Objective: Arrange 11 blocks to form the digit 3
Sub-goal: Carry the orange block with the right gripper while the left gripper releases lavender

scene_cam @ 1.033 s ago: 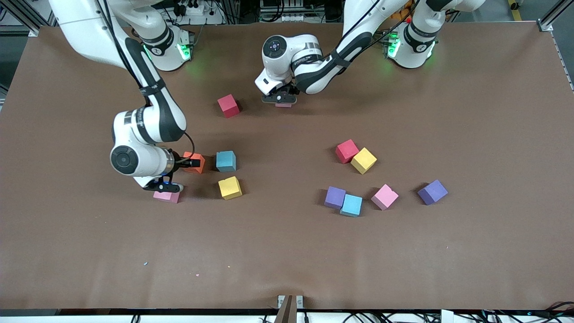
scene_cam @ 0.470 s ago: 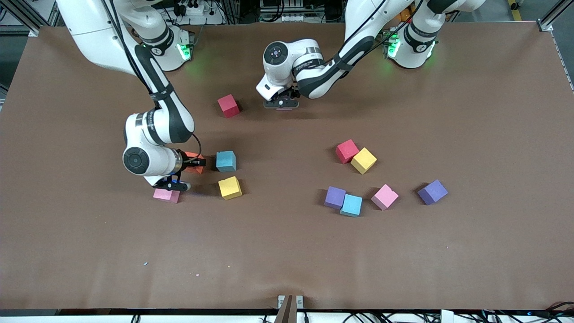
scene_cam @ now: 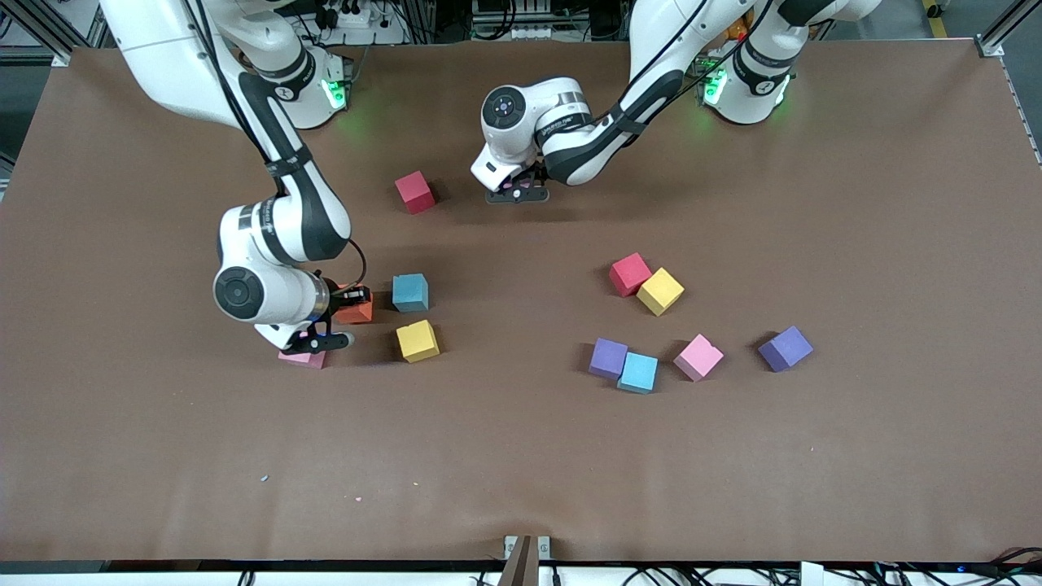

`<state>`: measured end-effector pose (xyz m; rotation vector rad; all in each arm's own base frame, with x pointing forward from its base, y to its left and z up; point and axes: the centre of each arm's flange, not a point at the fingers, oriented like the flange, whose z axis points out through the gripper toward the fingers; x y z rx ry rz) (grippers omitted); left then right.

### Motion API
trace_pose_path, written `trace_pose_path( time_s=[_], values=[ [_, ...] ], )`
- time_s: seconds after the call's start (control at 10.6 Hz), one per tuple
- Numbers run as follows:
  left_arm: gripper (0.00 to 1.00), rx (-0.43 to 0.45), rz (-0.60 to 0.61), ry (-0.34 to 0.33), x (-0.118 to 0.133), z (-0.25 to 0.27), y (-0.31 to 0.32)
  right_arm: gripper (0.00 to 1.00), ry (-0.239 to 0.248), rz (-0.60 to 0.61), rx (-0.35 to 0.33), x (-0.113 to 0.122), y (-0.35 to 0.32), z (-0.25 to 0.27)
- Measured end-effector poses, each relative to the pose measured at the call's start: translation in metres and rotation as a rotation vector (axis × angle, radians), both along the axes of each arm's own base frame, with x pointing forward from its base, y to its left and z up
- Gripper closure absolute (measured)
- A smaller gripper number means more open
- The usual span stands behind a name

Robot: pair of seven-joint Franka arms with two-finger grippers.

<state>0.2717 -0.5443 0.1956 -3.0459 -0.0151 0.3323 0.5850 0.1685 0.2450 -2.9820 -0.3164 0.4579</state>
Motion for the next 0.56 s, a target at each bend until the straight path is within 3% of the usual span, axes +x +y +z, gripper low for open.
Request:
trace_pose_path(
  time_s=[0.19,0.56],
  values=[
    [0.0,0.026,0.002,-0.015,0.011,0.027,-0.006,0.41,0.016,0.143,0.05,0.011,0.005,0.03],
    [0.0,0.024,0.09,-0.036,0.061,0.106,-0.011,0.41,-0.02,0.413,0.102,0.022,0.002,0.048]
  ],
)
